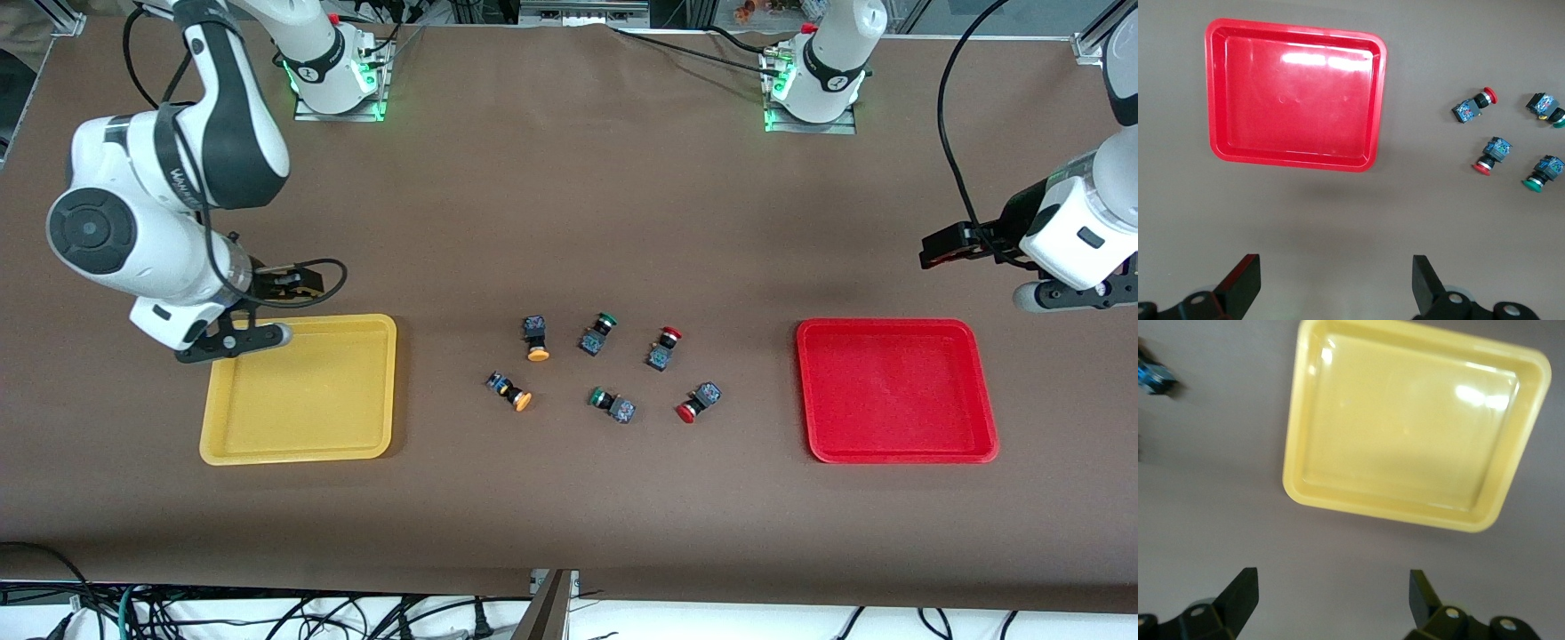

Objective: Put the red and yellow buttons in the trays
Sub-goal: 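Reach the right gripper to a yellow button while the left gripper reaches red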

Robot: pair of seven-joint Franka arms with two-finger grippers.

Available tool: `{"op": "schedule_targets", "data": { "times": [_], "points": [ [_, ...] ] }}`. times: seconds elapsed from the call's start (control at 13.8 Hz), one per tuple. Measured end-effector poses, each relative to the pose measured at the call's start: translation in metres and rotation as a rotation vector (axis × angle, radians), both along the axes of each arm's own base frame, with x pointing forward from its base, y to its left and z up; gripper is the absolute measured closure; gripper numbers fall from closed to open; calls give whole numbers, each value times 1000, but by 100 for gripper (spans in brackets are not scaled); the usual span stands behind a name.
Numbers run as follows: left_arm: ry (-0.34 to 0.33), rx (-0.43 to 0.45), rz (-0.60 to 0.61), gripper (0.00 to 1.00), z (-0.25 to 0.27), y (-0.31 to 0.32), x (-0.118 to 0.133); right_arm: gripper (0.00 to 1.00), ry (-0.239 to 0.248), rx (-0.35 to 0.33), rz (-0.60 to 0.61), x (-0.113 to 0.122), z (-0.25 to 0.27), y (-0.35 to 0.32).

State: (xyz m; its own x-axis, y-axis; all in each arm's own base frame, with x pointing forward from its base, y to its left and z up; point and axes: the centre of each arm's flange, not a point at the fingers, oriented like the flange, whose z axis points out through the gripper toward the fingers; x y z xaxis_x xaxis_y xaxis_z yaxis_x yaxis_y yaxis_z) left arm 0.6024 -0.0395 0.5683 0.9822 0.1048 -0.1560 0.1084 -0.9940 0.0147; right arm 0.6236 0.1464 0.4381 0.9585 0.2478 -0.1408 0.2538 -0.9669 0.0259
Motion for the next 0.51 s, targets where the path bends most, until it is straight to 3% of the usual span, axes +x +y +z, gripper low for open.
{"op": "schedule_targets", "data": {
  "times": [0.22, 0.36, 0.51],
  "points": [
    [25, -7, -39, 0, -22, -22, 9, 0, -51, 72, 39, -2, -12, 60],
    [14, -14, -83, 0, -38, -50, 16, 0, -60, 129, 18, 5, -47, 88],
    [11, -18, -113, 0, -57, -71, 24, 0, -98, 144, 47, 12, -91, 124]
  ]
}}
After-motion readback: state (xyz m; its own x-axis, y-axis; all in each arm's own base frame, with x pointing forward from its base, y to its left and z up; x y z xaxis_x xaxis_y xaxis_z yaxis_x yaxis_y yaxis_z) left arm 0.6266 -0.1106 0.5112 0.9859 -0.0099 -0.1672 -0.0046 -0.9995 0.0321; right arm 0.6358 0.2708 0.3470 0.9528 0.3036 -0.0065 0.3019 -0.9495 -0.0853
